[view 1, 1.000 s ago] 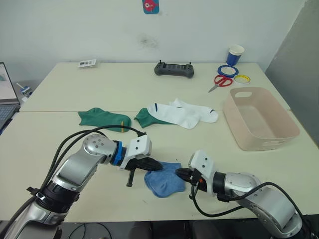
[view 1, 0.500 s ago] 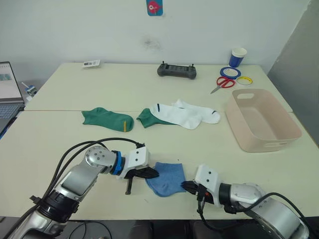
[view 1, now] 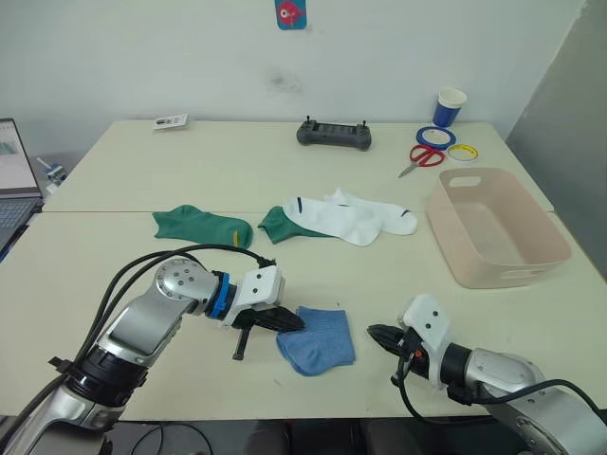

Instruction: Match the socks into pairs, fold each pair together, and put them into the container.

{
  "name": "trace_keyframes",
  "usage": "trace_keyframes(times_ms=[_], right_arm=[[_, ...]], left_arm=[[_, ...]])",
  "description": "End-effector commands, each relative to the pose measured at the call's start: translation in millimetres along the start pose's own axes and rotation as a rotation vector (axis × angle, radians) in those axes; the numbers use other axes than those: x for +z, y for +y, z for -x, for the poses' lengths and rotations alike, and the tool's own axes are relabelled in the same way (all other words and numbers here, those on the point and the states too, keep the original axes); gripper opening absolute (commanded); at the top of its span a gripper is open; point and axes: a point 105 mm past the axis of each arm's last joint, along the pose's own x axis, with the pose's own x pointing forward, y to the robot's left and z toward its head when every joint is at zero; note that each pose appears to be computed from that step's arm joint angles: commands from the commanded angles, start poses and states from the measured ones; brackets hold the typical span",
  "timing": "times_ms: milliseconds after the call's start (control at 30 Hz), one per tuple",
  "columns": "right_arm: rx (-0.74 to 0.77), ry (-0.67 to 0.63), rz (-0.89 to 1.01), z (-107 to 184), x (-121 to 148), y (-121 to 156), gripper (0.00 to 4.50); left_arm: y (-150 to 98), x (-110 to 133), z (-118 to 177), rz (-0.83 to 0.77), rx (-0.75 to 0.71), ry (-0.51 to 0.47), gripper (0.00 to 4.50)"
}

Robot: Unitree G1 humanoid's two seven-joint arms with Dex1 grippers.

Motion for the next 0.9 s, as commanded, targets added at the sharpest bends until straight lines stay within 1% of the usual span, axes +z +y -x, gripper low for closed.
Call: trace_keyframes(times_ms=[33, 67, 200, 333, 433, 667, 900], right_arm=[[0.016, -0.048, -0.067, -2, 15, 2, 0.40], [0.024, -0.042, -0.087, -3, 15, 2, 0.61], [0.036, 0.003, -0.180, -6, 12, 2, 1.96], [0.100, 0.051, -0.367, -12, 7, 9, 3.38], [0.135, 0.057, -0.448, -16, 9, 13, 4.44], [0.147, 0.119, -0.511, -37, 6, 17, 4.48], [0.225, 0.143, -0.570, -54, 7, 29, 4.48]], left_arm=[[-3, -8, -4, -0.016, -0.005, 0.029, 0.00], [-4, -10, -6, -0.012, -0.004, 0.032, 0.00], [-7, -22, -11, -0.005, 0.001, 0.061, 0.00], [-6, -30, -4, -0.005, 0.011, 0.097, 0.00], [-4, -37, 1, 0.002, 0.018, 0.116, 0.00], [6, -37, 0, 0.003, 0.049, 0.108, 0.00], [0, -36, -5, 0.000, 0.026, 0.100, 0.00]])
